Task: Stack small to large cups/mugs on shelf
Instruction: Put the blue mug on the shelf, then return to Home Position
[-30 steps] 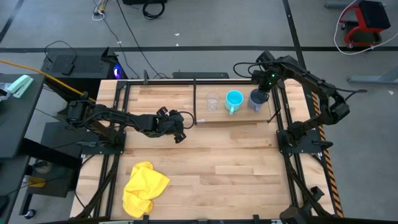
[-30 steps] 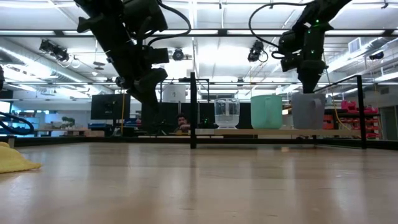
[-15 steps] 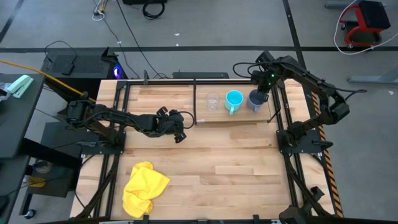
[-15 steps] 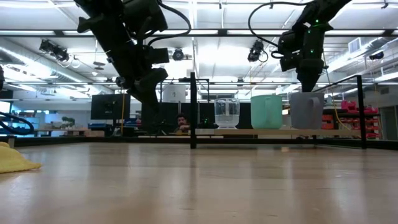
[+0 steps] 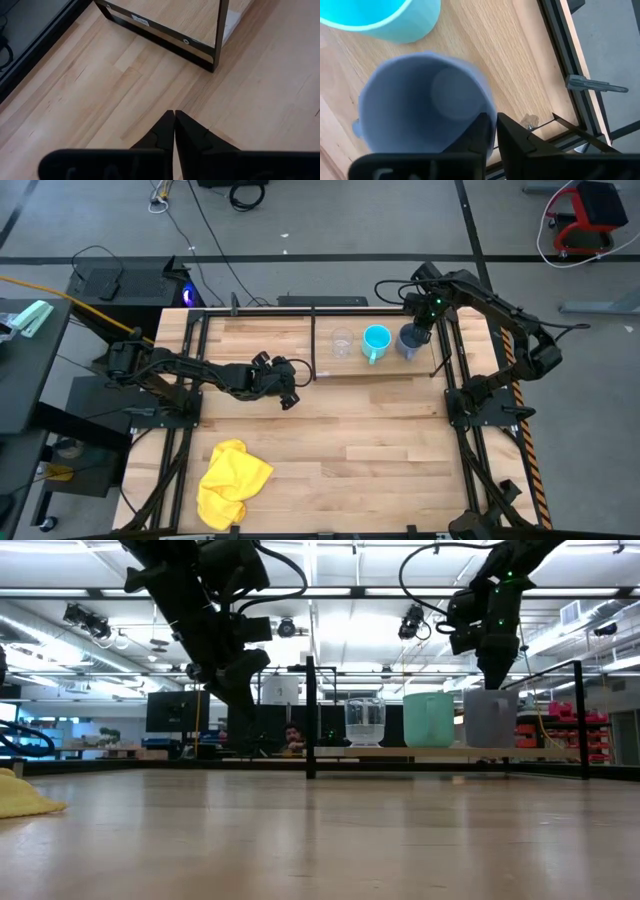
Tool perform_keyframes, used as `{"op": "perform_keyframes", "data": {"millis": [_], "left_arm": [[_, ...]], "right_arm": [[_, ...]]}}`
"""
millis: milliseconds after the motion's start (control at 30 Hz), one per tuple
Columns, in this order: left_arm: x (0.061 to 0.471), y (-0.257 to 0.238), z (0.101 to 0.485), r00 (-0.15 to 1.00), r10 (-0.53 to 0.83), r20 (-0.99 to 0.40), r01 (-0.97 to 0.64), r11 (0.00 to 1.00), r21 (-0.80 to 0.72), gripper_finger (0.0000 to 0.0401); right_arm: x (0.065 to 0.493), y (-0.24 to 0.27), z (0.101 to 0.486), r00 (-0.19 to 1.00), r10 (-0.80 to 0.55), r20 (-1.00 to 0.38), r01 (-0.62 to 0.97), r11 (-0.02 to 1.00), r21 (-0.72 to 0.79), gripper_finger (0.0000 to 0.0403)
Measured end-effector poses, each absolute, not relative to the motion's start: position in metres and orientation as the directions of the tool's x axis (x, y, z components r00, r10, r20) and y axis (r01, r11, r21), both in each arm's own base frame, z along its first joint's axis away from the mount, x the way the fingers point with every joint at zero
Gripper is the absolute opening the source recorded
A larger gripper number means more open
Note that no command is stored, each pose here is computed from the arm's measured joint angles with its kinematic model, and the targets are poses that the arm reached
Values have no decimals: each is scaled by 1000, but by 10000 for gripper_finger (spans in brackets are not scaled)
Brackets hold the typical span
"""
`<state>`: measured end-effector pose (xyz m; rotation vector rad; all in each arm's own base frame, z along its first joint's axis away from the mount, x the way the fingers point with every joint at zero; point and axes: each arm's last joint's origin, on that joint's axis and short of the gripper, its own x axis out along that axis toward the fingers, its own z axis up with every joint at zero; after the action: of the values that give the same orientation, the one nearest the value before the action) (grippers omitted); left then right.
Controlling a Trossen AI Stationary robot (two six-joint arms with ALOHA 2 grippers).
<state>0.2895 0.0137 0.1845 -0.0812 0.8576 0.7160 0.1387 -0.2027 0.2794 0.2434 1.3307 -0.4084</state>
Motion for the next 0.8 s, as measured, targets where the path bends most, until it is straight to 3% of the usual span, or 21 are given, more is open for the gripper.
{"op": "perform_keyframes", "data": {"millis": [800], "left_arm": [[289,14,184,438,544,-715,-607,766,211,17]], "right_arm": [[139,-207,280,143,-217,-966,492,862,-121,60]]}}
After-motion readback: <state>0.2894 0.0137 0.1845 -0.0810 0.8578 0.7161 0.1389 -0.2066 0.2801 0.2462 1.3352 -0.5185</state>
